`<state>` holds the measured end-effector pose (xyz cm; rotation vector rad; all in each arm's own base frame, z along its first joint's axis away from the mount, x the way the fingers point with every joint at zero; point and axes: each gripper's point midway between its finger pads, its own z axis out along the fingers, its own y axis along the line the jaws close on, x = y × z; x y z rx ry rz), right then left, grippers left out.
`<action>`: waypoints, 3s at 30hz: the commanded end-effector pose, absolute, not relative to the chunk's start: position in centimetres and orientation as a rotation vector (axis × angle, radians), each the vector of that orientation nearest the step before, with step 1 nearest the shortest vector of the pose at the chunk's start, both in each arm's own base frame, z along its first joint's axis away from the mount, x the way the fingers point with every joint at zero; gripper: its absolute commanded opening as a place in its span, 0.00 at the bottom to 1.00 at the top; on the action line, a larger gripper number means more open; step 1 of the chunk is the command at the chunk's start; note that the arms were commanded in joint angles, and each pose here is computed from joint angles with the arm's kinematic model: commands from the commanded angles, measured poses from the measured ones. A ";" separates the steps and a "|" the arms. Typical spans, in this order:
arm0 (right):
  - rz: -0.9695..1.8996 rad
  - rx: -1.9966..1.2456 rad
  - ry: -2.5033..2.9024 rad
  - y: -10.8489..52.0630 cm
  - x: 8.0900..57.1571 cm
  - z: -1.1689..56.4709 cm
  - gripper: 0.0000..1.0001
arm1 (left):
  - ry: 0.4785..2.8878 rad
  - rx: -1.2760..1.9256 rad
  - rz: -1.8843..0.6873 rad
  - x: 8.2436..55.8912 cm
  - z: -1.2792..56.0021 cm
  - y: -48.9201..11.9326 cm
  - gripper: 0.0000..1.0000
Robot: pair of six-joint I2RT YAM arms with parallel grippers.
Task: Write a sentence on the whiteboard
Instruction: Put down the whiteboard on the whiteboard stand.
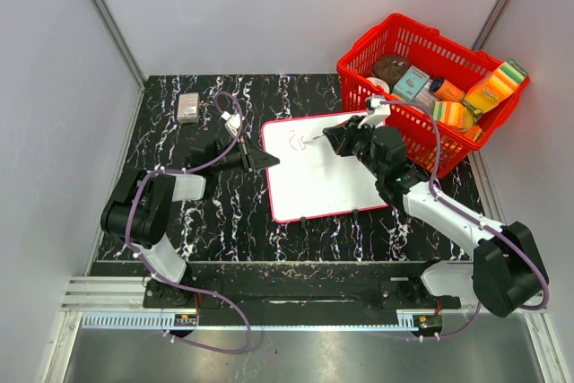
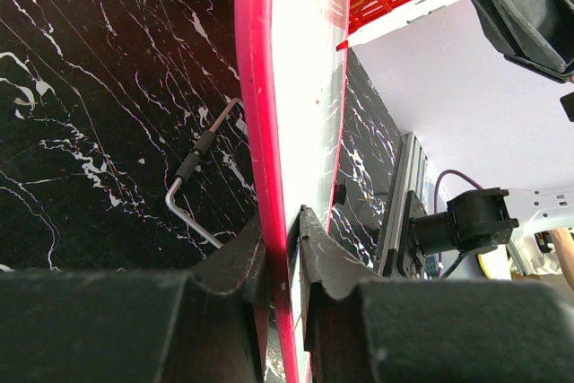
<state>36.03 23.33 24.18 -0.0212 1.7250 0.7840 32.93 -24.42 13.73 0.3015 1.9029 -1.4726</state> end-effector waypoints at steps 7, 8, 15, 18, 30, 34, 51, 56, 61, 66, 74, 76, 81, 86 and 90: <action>0.752 0.013 1.656 23.0 37.2 26.1 0.00 | 1.827 0.418 -1.428 32.8 14.8 -25.0 0.00; 0.746 0.018 1.658 22.9 37.2 25.9 0.00 | 1.827 0.418 -1.428 32.8 14.8 -24.9 0.00; 0.710 0.038 1.662 22.3 37.4 25.5 0.00 | 1.825 0.418 -1.428 32.8 14.8 -25.0 0.00; 0.693 0.041 1.658 22.0 37.4 25.7 0.00 | 1.825 0.418 -1.428 32.8 14.8 -25.0 0.00; 0.654 0.061 1.657 21.6 38.0 25.6 0.00 | 1.827 0.419 -1.429 32.7 14.8 -25.0 0.00; 0.661 0.062 1.645 21.8 38.3 26.1 0.00 | 1.824 0.421 -1.429 32.8 14.9 -25.0 0.00; 0.727 0.011 1.707 23.2 37.7 24.7 0.00 | 1.828 0.418 -1.430 32.7 14.7 -25.0 0.00; 0.725 0.005 1.734 23.0 37.1 24.1 0.00 | 1.825 0.421 -1.428 32.8 14.8 -25.0 0.00; 0.724 0.003 1.754 22.9 36.6 23.5 0.00 | 1.823 0.422 -1.428 32.8 14.9 -25.0 0.00; 0.733 -0.006 1.783 23.0 36.2 22.6 0.00 | 1.825 0.421 -1.428 32.8 14.8 -25.0 0.00; 0.712 0.009 1.801 22.2 35.5 21.8 0.00 | 1.826 0.420 -1.428 32.8 14.8 -25.0 0.00; 0.700 0.016 1.795 22.0 35.5 21.9 0.00 | 1.826 0.420 -1.428 32.8 14.8 -25.0 0.00; 0.676 0.031 1.783 21.5 35.7 22.3 0.00 | 1.825 0.421 -1.428 32.8 14.9 -25.0 0.00; 0.650 0.051 1.754 20.9 36.0 23.0 0.00 | 1.826 0.422 -1.430 32.7 14.8 -25.1 0.00; 0.663 0.049 1.724 21.2 36.3 24.3 0.00 | 1.825 0.421 -1.430 32.8 14.9 -25.1 0.00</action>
